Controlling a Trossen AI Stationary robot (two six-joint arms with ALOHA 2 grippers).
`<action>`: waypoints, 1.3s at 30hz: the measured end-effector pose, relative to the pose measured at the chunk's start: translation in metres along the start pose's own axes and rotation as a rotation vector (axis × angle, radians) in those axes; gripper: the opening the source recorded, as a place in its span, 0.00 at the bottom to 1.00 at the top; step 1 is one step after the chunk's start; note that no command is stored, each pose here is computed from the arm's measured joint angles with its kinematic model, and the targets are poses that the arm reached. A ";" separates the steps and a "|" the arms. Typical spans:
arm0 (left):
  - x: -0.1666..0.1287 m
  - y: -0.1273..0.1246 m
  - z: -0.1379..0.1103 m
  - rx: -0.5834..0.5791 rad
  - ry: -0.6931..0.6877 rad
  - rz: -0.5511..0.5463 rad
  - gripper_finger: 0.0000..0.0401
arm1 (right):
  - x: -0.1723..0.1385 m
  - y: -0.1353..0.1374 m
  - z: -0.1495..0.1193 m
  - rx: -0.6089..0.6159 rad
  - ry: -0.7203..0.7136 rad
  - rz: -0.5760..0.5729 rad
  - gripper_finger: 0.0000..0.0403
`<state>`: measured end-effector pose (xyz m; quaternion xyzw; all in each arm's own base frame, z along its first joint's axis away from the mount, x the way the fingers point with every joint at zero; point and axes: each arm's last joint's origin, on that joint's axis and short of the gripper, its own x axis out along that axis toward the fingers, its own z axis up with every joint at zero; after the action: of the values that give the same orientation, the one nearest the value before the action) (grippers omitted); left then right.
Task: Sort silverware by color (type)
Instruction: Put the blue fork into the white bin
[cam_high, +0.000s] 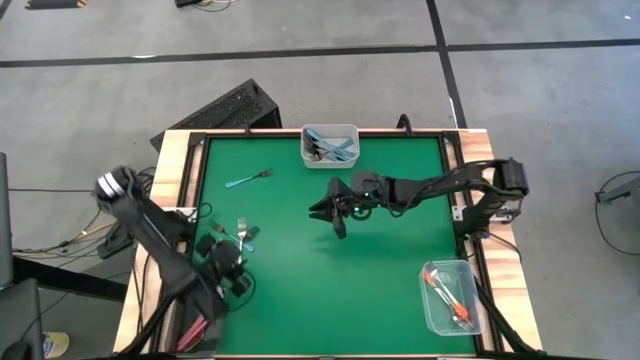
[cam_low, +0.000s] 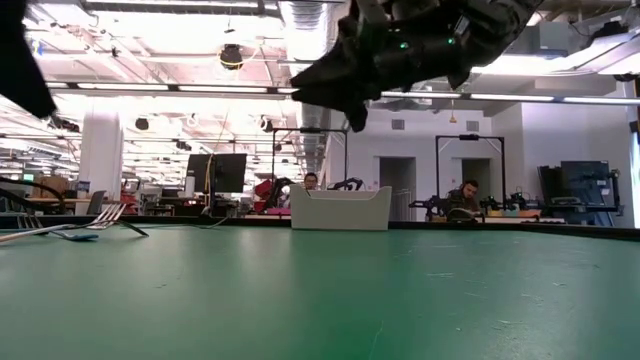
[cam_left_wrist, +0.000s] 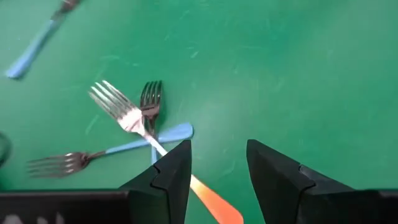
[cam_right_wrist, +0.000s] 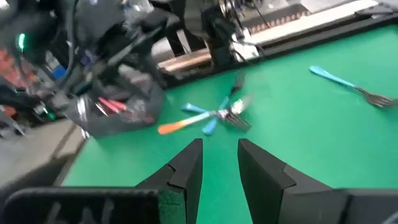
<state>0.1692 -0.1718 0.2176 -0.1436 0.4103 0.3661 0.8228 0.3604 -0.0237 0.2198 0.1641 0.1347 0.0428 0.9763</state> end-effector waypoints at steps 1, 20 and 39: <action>0.005 0.010 0.003 -0.024 0.002 -0.032 0.35 | -0.004 0.001 0.002 -0.009 0.014 -0.009 0.32; 0.109 0.134 0.065 -0.137 -0.093 -0.052 0.35 | -0.011 -0.001 -0.004 -0.057 0.127 -0.070 0.32; 0.173 0.185 0.109 -0.014 0.007 0.017 0.35 | -0.012 -0.001 -0.007 -0.055 0.152 -0.076 0.32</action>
<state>0.1662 0.0983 0.1625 -0.1473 0.4119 0.3757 0.8170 0.3474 -0.0245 0.2163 0.1284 0.2132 0.0214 0.9683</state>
